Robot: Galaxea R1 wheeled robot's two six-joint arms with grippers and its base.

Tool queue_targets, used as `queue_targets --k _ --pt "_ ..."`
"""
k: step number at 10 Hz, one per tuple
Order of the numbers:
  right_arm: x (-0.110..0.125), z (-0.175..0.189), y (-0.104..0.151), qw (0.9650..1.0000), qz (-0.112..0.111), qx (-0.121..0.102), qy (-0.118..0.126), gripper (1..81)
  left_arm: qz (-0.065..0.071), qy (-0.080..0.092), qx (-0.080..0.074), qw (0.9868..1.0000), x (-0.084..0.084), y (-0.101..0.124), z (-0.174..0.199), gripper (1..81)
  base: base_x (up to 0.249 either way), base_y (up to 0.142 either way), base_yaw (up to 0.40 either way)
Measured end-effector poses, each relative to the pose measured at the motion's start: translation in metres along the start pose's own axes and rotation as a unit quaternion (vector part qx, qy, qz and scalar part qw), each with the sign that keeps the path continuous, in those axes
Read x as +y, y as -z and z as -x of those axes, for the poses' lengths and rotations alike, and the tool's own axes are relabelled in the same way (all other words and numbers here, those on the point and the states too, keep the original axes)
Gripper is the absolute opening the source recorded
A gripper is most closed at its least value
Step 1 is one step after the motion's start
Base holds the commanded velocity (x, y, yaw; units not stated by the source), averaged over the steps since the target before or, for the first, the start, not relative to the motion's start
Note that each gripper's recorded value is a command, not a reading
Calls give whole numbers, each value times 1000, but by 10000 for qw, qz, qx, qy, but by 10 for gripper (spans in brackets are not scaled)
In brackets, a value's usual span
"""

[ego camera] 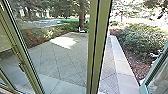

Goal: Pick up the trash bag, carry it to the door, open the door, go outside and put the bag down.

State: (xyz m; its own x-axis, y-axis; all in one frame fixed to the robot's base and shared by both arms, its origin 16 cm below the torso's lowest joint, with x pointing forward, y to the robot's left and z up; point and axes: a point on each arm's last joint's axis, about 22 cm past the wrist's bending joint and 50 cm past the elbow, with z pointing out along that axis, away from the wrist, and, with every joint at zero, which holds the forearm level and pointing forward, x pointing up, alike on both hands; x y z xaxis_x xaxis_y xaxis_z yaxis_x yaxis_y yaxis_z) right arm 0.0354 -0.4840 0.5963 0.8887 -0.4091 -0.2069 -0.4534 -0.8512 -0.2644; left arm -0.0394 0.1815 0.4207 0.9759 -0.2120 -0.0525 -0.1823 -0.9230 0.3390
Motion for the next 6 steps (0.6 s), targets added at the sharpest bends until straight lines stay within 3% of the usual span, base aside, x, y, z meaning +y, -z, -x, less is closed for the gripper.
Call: queue_targets --k 1,3,5,6 --pt "-7 16 -16 9999 -107 65 -26 811 -3 -28 21 10000 -1 0 -4 10 0 0 0" --pt "-44 43 -52 9986 -493 189 -57 811 -24 -61 64 10000 -4 0 -10 10 0 0 0" --pt "-113 76 -98 9938 -1078 218 -141 811 -48 -67 67 9999 -8 1 -11 10 0 0 0" --pt "-132 87 -110 9922 -1226 179 -151 811 -69 -69 74 9999 -10 2 -11 10 0 0 0"
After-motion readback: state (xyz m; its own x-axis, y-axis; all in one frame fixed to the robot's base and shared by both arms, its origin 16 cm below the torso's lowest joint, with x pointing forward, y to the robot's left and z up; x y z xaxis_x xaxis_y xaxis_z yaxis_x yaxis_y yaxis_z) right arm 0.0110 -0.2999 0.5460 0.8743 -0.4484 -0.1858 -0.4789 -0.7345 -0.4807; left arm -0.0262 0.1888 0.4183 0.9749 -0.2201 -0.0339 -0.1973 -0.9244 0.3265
